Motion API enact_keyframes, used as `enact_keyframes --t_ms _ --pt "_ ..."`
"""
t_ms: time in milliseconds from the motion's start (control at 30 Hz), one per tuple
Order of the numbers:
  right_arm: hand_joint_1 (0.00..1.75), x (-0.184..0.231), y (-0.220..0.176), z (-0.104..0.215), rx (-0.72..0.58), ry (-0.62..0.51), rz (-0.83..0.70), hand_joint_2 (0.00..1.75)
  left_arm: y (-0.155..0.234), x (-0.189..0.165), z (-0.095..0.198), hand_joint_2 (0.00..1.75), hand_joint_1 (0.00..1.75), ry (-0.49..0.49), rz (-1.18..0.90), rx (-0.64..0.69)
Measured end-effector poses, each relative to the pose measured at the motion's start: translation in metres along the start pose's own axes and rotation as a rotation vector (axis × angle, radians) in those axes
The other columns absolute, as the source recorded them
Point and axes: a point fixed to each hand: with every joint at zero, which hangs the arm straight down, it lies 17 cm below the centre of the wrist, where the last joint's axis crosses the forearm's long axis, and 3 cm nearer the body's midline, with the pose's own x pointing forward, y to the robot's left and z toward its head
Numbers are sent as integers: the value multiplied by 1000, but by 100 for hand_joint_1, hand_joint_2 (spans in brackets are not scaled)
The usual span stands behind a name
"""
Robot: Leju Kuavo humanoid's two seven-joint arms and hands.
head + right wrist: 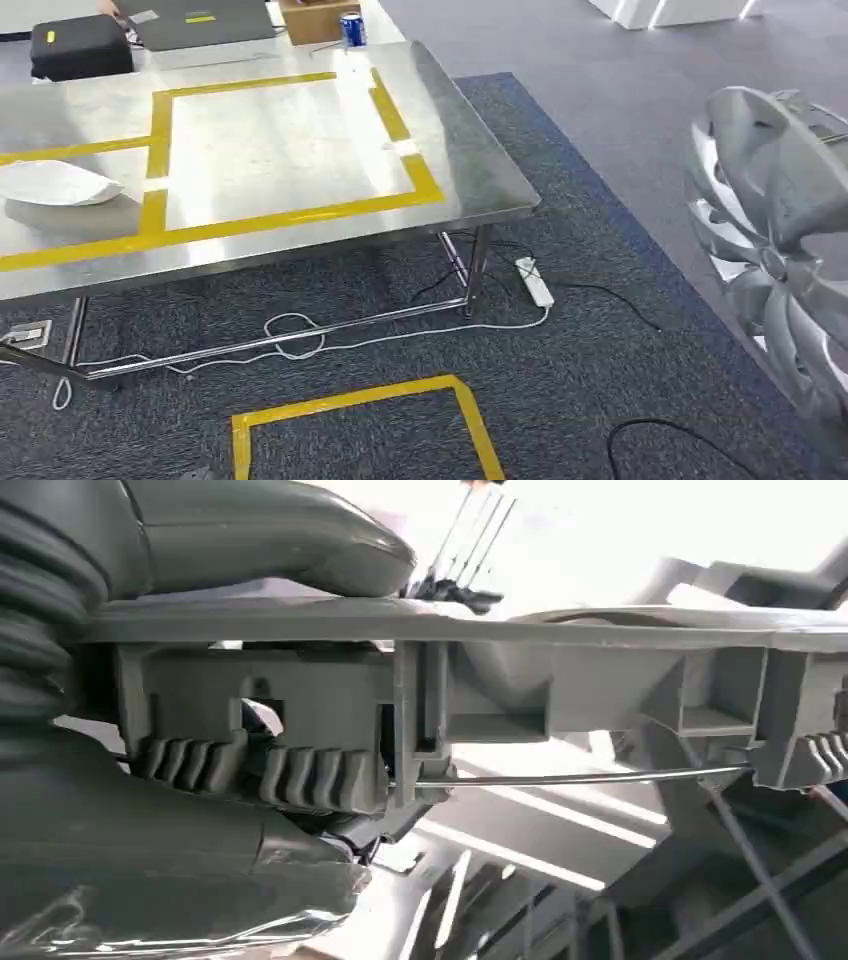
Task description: Take the parts from the cabinet and place them on the table.
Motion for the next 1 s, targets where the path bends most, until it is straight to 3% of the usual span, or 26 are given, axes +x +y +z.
enact_keyframes --t_ms 1000 --pt "175 0 1 -3 0 -9 -9 175 1 2 0 175 0 -5 0 0"
